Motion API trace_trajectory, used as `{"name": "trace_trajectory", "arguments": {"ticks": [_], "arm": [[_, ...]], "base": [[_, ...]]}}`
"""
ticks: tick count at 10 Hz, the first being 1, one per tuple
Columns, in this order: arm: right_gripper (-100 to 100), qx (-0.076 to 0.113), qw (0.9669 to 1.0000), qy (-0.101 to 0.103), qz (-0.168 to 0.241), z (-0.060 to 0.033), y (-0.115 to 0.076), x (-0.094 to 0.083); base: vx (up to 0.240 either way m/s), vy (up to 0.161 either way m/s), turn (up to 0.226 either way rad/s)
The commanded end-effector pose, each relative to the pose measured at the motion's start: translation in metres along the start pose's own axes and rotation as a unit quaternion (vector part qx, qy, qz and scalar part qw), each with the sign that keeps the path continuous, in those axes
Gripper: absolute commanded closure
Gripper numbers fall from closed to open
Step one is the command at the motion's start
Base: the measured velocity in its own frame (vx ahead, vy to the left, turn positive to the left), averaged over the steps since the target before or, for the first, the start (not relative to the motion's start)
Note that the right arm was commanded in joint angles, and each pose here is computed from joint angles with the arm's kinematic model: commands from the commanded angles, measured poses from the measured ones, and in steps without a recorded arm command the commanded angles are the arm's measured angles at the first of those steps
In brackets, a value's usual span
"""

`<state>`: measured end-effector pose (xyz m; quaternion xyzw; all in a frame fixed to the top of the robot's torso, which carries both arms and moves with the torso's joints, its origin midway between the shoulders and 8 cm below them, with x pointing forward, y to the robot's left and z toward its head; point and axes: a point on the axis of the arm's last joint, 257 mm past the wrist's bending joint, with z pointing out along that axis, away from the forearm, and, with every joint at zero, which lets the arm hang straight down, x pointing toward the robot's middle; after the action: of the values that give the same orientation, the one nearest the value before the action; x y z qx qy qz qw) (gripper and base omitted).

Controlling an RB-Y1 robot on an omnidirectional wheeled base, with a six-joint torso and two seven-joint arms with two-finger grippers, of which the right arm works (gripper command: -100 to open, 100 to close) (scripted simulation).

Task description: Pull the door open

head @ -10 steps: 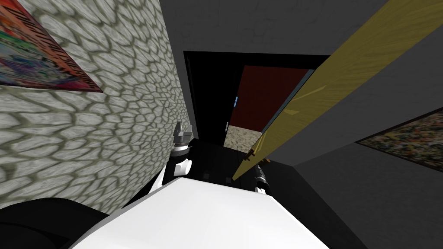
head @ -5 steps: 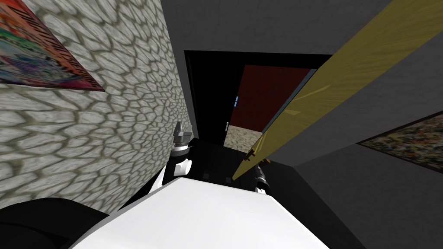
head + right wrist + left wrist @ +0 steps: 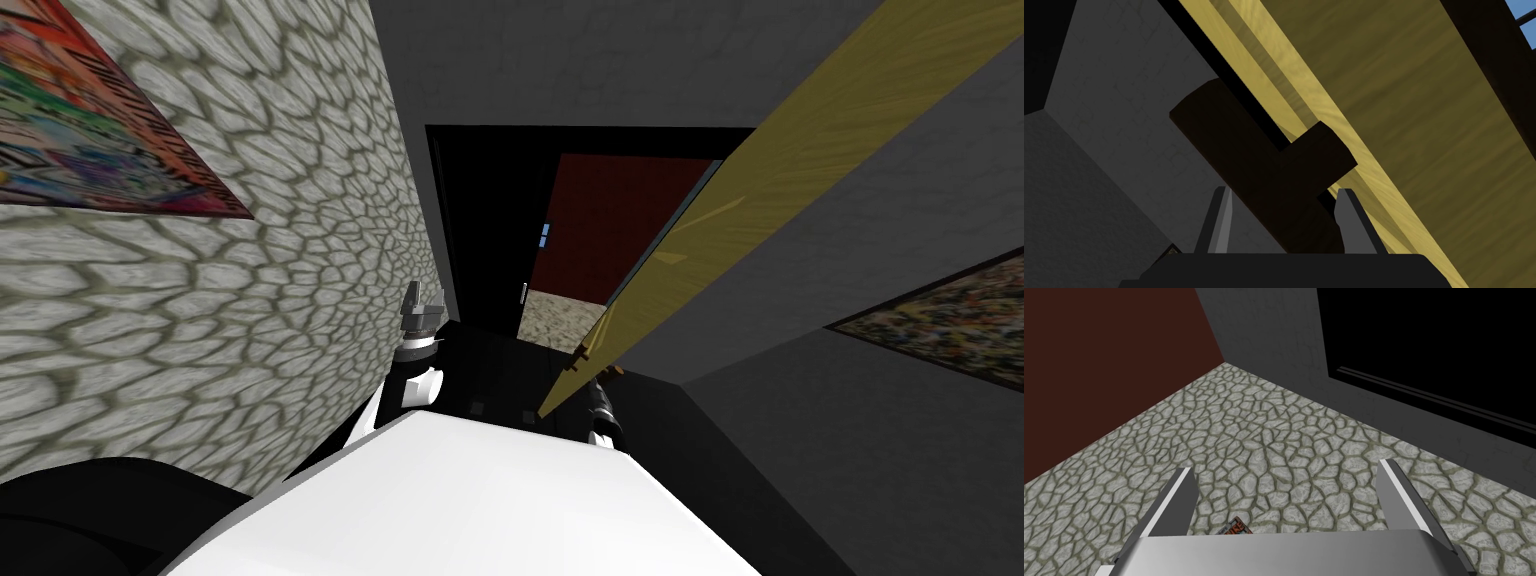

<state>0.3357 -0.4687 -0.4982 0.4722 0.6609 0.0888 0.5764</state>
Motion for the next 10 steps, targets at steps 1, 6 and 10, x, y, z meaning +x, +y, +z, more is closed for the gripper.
{"name": "trace_trajectory", "arguments": {"ticks": [1,6,10], "arm": [[100,-0.009,0.9997,0.006,0.02,0.0067,0.0151,0.0099],[100,-0.01,0.9996,0.006,0.026,0.007,0.0162,0.0099],[100,-0.008,0.9995,0.007,0.031,0.0061,0.0142,0.0114]], "base": [[-0.008,-0.004,-0.012],[-0.009,-0.01,0.009],[-0.012,-0.011,0.029]]}}
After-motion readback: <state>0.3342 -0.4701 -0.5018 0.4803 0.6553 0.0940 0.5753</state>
